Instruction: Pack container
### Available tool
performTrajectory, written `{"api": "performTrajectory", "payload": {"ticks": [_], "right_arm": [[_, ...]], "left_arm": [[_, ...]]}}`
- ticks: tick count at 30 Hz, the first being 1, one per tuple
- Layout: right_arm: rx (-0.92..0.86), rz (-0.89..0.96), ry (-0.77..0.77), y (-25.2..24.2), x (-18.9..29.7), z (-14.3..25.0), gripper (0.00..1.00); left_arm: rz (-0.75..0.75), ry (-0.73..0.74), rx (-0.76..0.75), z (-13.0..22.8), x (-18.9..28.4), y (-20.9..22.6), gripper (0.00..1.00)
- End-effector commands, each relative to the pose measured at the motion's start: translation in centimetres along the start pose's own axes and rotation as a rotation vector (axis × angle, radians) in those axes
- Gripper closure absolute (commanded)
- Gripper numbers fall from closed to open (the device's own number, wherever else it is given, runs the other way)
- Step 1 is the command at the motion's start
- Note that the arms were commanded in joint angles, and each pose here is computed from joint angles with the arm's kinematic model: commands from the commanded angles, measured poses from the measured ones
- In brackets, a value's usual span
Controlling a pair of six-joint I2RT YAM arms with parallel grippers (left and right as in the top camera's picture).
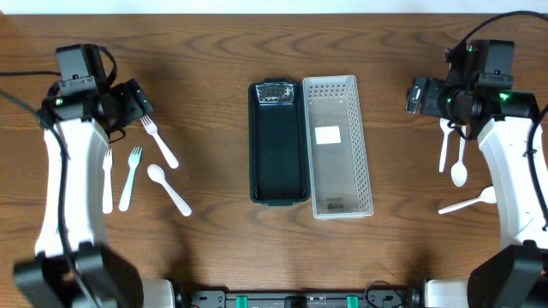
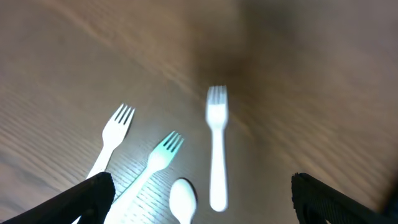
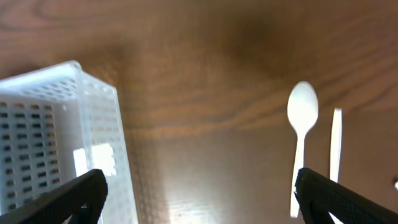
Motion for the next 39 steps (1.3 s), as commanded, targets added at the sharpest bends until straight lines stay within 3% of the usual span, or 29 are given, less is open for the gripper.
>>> {"api": "performTrajectory", "payload": {"ticks": [1,20,39], "right_arm": [[-0.019,-0.006,0.013,0.1,-0.1,0.1,0.01],[-0.017,-0.005,0.030,0.1,-0.1,0.5,0.01],[-0.020,-0.001,0.060,0.0,-0.1,1.1,0.01]], "left_arm": [[-0.037,0.084,0.040,0.8,-3.6,0.3,0.06],[0.000,0.335,-0.033,5.1,-13.8,-0.7,0.06],[0.031,0.324,-0.149,5.8,-15.1,-2.7,0.07]]}}
Point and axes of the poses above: each gripper's point midway between its finger pads, its own x axis back along the fingers, its own y axis along the line the jaws close on, z = x × y, the point moved 4 cm from there along x, back along the fingers, and after that the axes turned 3 degrees about x, right-handed, at the moved point
